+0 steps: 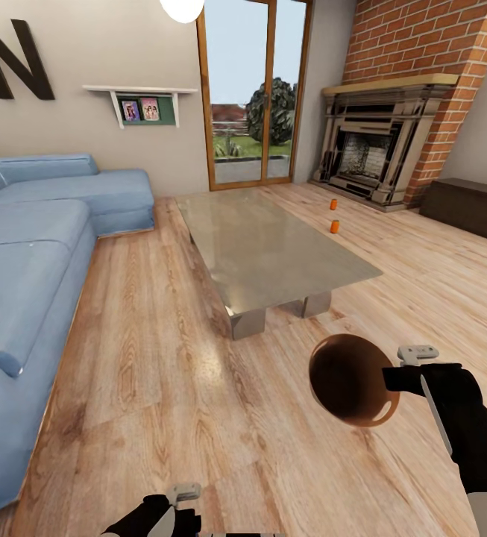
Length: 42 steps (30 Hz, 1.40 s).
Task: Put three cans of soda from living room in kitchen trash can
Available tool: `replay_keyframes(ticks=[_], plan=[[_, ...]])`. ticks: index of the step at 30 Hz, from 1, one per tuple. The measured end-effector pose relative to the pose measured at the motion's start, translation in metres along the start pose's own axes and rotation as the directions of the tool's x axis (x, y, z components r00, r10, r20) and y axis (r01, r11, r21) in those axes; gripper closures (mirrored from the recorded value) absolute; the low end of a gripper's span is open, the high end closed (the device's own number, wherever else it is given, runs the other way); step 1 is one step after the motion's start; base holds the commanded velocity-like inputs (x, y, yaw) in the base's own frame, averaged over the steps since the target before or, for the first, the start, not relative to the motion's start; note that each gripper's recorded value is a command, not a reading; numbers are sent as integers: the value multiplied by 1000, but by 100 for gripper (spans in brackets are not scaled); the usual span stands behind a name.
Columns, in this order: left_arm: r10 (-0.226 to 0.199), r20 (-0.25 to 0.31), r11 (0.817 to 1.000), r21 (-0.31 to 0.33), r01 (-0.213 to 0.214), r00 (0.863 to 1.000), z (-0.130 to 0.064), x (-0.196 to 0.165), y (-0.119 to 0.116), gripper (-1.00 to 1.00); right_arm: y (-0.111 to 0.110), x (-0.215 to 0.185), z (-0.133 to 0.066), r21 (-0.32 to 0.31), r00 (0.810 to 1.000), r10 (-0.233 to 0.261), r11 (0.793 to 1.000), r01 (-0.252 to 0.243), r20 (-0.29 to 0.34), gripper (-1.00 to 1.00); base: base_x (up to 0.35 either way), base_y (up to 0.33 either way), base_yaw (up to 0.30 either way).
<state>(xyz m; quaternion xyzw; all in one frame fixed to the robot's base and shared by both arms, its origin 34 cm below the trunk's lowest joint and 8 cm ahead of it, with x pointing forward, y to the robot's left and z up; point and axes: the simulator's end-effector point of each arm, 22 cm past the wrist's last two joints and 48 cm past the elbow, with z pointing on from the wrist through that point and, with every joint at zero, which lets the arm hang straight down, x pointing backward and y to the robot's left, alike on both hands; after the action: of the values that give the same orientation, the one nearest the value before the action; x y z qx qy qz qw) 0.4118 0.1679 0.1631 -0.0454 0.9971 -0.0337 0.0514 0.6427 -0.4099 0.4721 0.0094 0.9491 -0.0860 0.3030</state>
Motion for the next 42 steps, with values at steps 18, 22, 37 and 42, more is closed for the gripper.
replay_keyframes(ticks=[18, 22, 37, 42], plan=[[-3, -20, 1000, -2, 3, 1000, 9, 9, 1, -100, 3, 9, 12, -2, 1000, -3, 1000, 3, -24, 100, 0, 0, 0], [-4, 4, 1000, -4, 4, 1000, 9, 3, 2, -100, 3, 9, 12, -4, 1000, -2, 1000, 2, -24, 100, 0, 0, 0], [-6, 19, 1000, -7, 6, 1000, 11, 1, 3, -100, 4, 13, 16, -4, 999, -4, 1000, 4, -32, 100, 0, 0, 0], [-7, 0, 1000, -9, 7, 1000, 18, 9, 5, -100, 6, 20, 25, -4, 999, -9, 1000, 9, -52, 100, 0, 0, 0]])
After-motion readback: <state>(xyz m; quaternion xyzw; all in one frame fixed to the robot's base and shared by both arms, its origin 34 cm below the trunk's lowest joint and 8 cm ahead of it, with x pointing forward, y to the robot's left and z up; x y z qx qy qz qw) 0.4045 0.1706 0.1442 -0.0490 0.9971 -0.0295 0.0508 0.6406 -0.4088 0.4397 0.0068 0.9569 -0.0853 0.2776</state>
